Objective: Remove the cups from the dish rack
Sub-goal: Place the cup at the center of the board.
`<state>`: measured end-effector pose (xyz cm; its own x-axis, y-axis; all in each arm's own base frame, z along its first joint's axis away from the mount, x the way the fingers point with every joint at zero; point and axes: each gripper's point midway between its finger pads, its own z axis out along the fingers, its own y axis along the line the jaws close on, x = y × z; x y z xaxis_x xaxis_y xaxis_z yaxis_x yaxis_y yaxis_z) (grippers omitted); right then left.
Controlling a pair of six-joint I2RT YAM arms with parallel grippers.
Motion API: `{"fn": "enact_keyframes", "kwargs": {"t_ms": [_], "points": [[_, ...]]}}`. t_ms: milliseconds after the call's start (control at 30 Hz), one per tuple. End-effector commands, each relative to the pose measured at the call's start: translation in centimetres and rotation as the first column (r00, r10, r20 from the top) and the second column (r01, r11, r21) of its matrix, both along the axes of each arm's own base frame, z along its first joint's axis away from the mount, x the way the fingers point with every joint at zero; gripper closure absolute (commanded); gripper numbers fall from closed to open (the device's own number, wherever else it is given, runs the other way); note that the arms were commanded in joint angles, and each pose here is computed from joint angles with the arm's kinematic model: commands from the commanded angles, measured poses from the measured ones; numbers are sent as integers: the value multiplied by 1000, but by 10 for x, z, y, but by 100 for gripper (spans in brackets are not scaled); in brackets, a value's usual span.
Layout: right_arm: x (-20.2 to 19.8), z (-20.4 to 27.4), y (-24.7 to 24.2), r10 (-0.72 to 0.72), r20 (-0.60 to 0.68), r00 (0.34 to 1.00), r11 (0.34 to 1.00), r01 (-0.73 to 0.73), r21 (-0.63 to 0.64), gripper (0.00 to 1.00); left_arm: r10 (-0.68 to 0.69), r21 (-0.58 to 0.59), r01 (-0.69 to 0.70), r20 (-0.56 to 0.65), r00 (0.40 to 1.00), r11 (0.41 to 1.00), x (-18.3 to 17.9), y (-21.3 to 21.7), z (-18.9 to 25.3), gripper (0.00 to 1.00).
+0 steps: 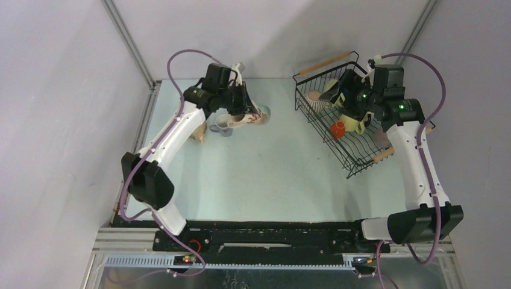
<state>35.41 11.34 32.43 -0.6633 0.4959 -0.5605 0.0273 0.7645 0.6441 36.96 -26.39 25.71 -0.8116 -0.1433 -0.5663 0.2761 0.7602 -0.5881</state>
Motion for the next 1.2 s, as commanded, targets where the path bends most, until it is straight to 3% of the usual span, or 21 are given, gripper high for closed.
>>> {"fn": "enact_keyframes", "kwargs": {"t_ms": [0, 500, 1167], "points": [[-14, 18, -2, 15, 63, 998, 998, -11, -56, 0, -50, 207, 17, 155, 987, 978, 24, 22, 26, 100], [-34, 20, 2, 35, 71, 997, 997, -30, -72, 1, -94, 523, 33, 90, 991, 852, 57, 3, -23, 100], [-42, 12, 11, 64, 49, 997, 995, -60, -77, 0, -1, 597, 20, -33, 999, 802, 67, -13, -91, 100]]}}
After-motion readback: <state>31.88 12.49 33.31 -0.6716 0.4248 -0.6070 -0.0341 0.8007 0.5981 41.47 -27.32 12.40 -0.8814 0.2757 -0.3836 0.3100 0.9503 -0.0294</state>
